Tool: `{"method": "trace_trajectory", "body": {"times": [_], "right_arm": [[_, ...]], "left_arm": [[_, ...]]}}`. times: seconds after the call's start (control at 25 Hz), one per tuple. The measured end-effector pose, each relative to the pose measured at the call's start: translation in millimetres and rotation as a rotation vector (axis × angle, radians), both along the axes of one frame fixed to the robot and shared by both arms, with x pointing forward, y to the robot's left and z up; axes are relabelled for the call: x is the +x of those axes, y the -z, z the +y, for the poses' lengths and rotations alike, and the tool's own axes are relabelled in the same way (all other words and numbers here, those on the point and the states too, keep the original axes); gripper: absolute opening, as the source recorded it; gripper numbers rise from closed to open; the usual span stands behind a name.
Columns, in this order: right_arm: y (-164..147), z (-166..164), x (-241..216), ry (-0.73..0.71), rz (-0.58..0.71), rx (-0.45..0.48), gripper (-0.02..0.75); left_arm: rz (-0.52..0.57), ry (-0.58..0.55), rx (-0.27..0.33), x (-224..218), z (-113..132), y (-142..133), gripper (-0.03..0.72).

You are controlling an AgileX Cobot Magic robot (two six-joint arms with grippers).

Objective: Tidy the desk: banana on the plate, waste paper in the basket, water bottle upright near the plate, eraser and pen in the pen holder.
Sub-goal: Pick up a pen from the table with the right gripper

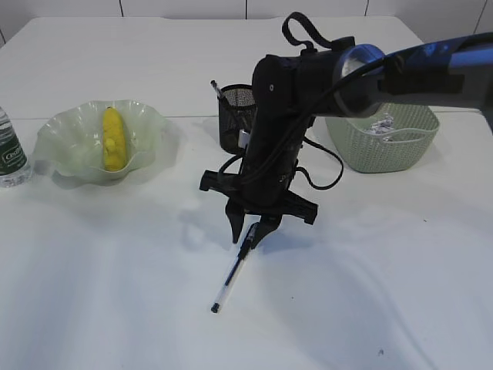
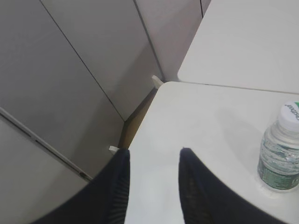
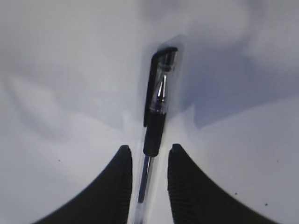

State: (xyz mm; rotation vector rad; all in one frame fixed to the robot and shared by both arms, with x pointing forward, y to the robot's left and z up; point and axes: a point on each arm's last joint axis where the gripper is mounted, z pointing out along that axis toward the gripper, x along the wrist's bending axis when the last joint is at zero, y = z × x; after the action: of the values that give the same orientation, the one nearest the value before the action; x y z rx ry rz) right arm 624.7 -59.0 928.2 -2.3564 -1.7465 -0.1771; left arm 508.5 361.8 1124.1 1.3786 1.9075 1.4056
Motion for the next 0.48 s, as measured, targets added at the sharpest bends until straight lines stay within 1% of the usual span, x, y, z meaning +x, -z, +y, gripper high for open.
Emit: {"method": "trace_trajectory", "body": {"times": [0.48], "right_arm": [[9.1, 0.9, 2.1, 0.007, 0.001, -0.002, 0.202]], "left_arm": [[0.0, 0.0, 0.0, 0.0, 0.0, 0.0, 0.241]]}}
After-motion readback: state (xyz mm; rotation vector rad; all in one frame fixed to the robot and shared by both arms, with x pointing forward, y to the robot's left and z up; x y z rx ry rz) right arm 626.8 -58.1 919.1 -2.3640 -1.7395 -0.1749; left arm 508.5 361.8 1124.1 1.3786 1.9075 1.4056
